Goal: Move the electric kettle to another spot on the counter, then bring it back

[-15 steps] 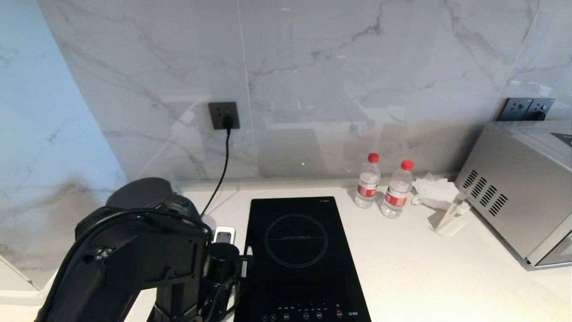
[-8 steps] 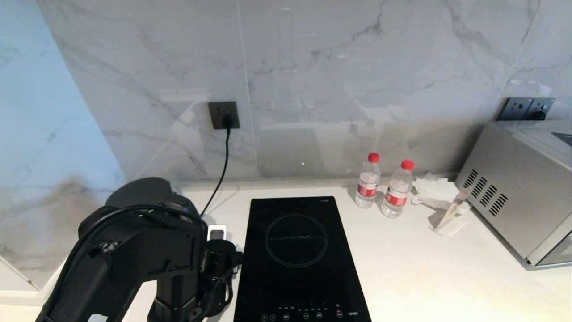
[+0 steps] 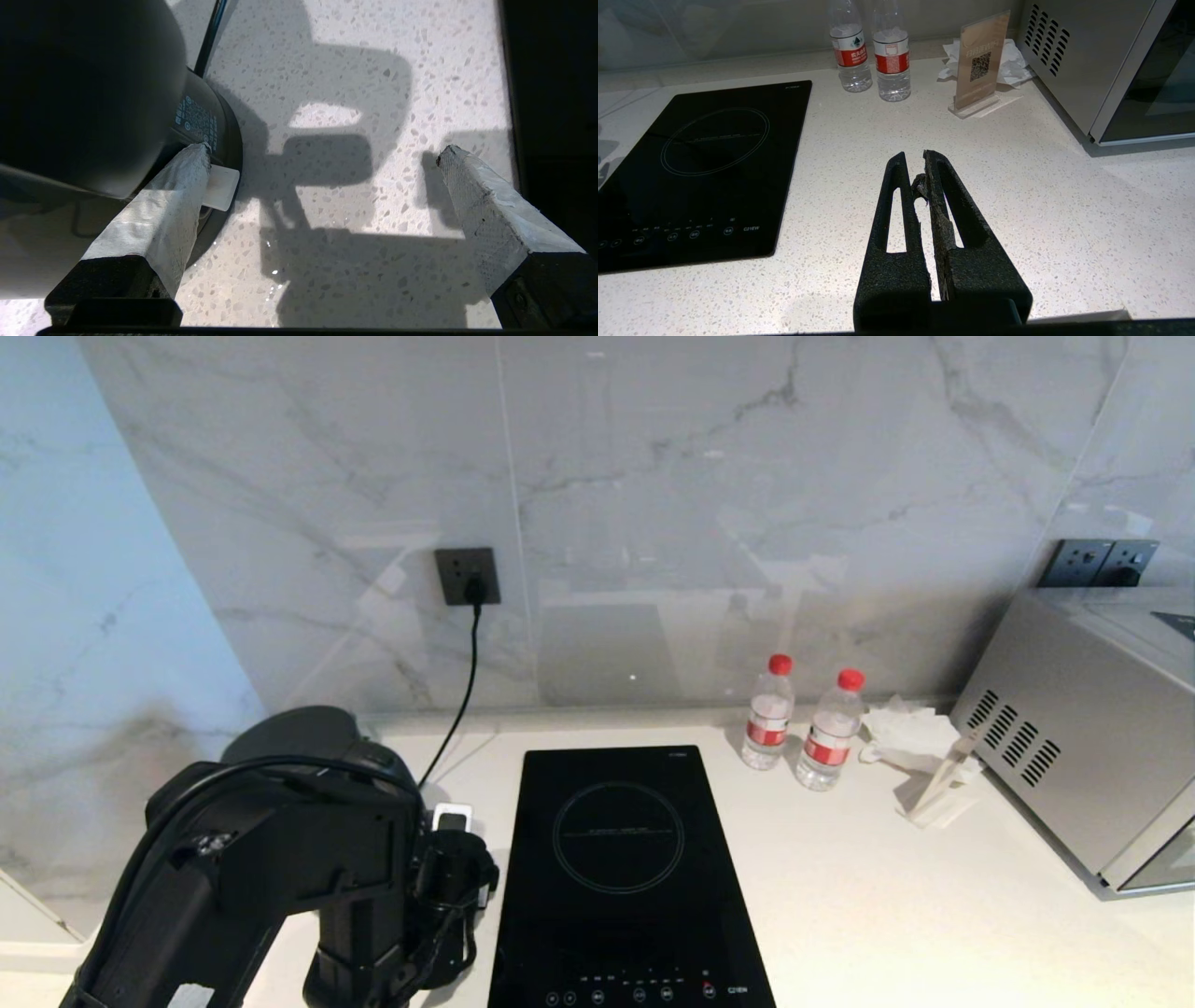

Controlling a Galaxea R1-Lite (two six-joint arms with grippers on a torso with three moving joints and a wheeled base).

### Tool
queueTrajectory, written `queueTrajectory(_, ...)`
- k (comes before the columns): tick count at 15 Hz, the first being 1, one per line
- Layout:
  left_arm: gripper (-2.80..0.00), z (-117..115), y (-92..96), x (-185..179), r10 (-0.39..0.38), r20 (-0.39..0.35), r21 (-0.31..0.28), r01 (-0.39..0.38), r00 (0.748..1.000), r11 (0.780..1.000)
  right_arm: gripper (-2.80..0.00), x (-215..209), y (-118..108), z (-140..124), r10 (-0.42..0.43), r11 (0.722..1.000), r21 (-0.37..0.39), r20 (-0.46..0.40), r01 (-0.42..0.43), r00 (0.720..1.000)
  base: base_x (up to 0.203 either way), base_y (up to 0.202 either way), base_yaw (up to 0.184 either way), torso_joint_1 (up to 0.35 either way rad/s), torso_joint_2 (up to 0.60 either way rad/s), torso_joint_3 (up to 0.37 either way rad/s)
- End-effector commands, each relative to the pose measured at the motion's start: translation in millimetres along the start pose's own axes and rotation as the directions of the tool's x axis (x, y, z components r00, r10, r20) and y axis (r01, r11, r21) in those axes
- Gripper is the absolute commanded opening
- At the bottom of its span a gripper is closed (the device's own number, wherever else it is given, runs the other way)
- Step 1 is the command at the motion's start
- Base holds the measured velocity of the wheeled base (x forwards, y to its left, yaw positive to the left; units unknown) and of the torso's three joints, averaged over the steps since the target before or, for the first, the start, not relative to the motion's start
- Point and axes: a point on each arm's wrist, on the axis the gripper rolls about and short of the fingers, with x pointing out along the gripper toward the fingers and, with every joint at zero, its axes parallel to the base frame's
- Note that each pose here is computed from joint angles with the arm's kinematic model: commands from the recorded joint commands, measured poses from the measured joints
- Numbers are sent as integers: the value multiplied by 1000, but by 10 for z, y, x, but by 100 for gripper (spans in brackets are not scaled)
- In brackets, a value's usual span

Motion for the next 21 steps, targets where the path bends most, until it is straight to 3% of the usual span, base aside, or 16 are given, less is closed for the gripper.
queueTrajectory(1, 0, 43, 5, -5, 5, 2, -4, -5, 1000, 1000, -280, 0, 0, 0, 0, 1000, 0, 0, 0, 1000, 0, 0, 0, 0, 0, 0)
queueTrajectory(7, 0, 35, -10, -57, -5, -10, 5, 5, 1000, 1000, -280, 0, 0, 0, 0, 1000, 0, 0, 0, 1000, 0, 0, 0, 0, 0, 0)
queueTrajectory(11, 0, 43, -184, -212, -65, 42, -30, 67, 997, 997, -280, 0, 0, 0, 0, 1000, 0, 0, 0, 1000, 0, 0, 0, 0, 0, 0)
queueTrajectory(15, 0, -55, -291, -398, -119, 70, -17, 120, 990, 993, -280, 0, 0, 0, 0, 1000, 0, 0, 0, 1000, 0, 0, 0, 0, 0, 0)
queueTrajectory(19, 0, -155, -211, -479, -125, 28, 32, 124, 992, 992, -280, 0, 0, 0, 0, 1000, 0, 0, 0, 1000, 0, 0, 0, 0, 0, 0)
queueTrajectory(21, 0, -231, -167, -495, -124, -26, 135, 127, 992, 983, -280, 0, 0, 0, 0, 1000, 0, 0, 0, 1000, 0, 0, 0, 0, 0, 0)
